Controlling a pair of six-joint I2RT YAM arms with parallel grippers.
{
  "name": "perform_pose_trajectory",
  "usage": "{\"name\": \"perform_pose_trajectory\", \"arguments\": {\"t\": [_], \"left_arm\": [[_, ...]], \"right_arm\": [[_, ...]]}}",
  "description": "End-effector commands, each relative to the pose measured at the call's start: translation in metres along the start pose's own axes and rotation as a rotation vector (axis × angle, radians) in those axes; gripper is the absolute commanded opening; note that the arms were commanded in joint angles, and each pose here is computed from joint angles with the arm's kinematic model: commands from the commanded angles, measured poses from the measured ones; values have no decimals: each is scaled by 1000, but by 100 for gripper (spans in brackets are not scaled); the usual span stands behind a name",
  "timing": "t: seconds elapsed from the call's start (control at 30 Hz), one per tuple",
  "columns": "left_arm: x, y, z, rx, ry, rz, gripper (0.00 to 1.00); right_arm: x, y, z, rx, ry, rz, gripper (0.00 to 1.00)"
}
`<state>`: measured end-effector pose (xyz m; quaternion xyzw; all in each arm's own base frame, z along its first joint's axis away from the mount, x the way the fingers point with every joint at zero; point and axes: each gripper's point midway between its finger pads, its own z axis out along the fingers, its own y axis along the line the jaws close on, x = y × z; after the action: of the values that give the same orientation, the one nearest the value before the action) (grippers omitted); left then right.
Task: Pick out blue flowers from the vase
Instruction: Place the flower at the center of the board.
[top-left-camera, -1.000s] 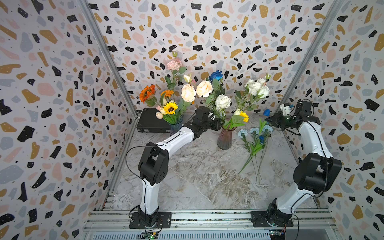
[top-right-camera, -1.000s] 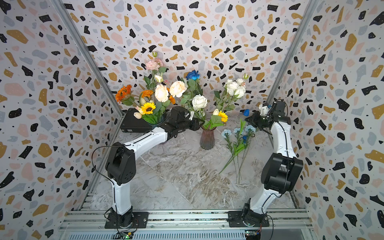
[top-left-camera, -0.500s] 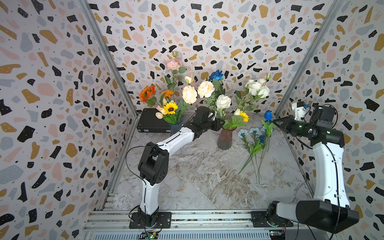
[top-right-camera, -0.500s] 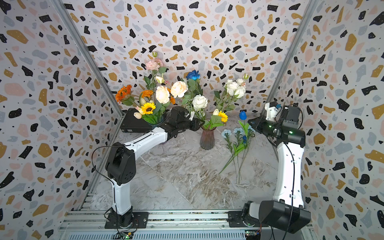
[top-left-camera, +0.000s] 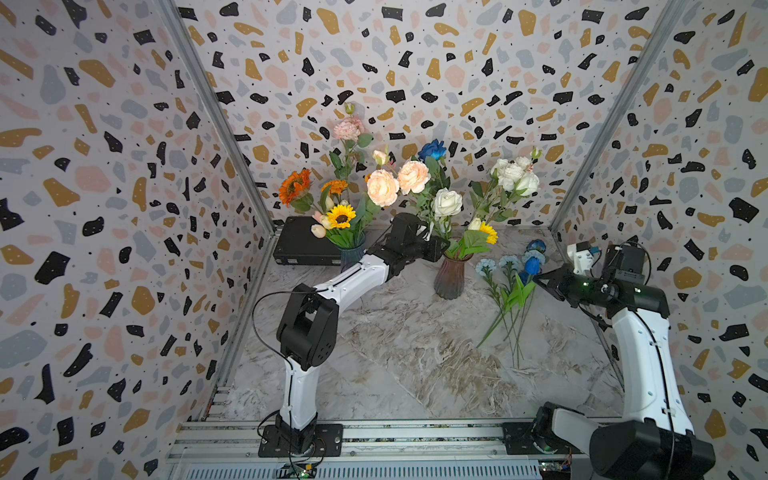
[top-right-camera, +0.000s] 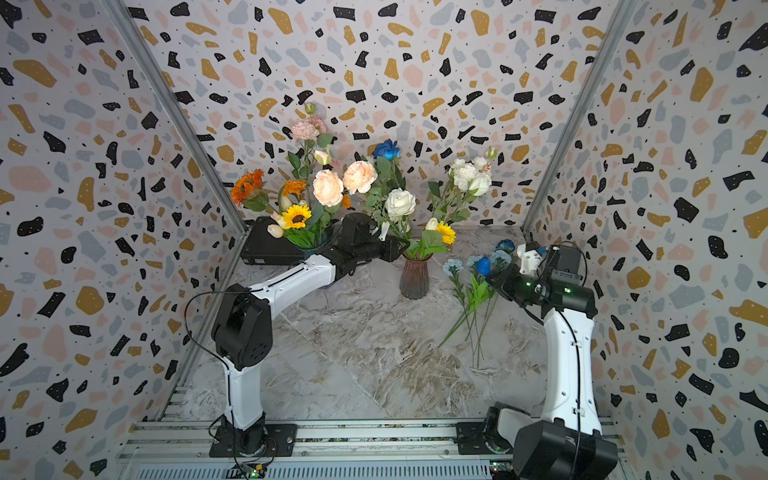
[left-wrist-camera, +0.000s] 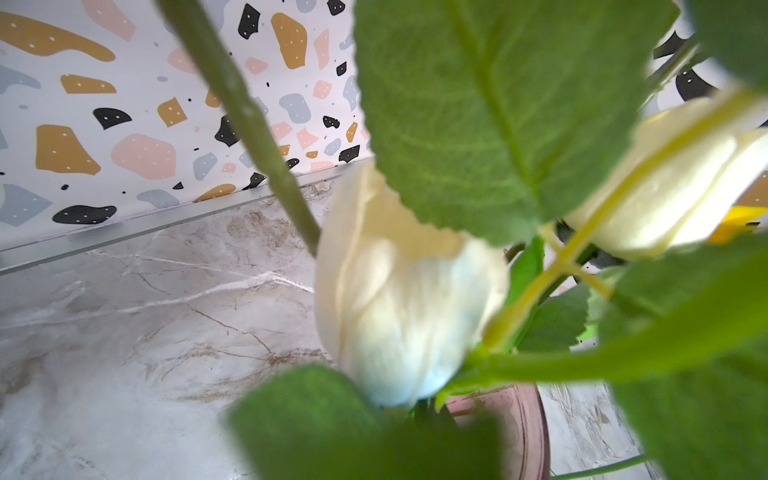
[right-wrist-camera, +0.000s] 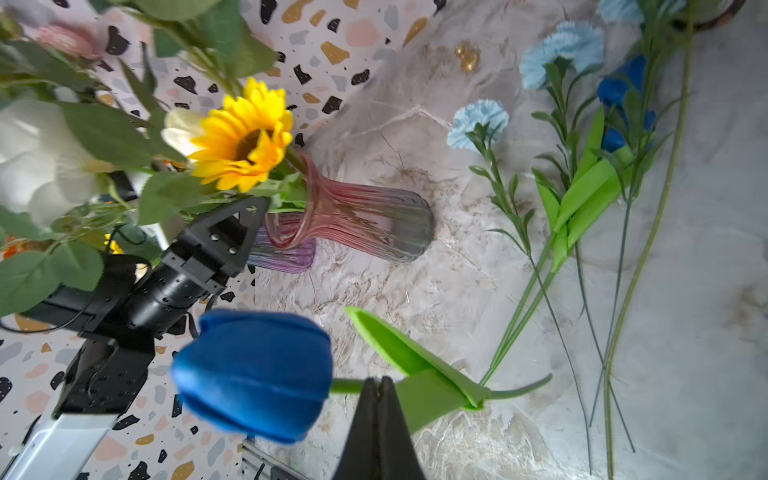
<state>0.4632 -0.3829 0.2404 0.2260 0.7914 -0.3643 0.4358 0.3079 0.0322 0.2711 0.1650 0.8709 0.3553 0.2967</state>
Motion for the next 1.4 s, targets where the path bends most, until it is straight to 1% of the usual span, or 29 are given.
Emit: {"name": "perform_pose_trajectory", "arguments": {"t": [0.0,0.17,0.3,0.4,0.6,0.73,0.83,0.97,1.03,1.07,1.17,1.23,1.3,1.37], "left_arm": [[5,11,4,-22,-5,5,35],[7,12,5,-26,-2,2,35],[6,12,4,-27,-4,4,34],[7,11,3,-23,-7,4,34],[9,10,2,-17,-3,9,34],[10,10,2,-14,-2,5,34],[11,10,4,-11,1,2,34],[12,10,5,-6,5,-2,34],[13,10,5,-4,7,-3,33],[13,10,5,-3,7,-3,33],[15,10,6,-5,11,-3,32],[17,11,6,-7,14,-5,32],[17,11,5,-7,14,-4,32],[17,11,4,-7,14,-4,32]], "right_arm": [[-14,-4,8,-5,-15,-17,0],[-32,-32,36,51,20,1,0],[-57,-53,56,112,13,-1,0],[-79,-63,72,114,-3,15,0],[-108,-94,113,150,45,42,0],[-103,-110,138,206,88,20,0],[-95,-116,154,214,120,18,0],[-87,-126,166,223,147,33,0],[-85,-128,167,230,156,31,0],[-85,-127,165,232,154,25,2],[-91,-113,150,241,112,-24,23],[-97,-99,134,257,73,-71,32],[-101,-81,116,268,30,-123,38],[-105,-55,93,258,-24,-178,40]]}}
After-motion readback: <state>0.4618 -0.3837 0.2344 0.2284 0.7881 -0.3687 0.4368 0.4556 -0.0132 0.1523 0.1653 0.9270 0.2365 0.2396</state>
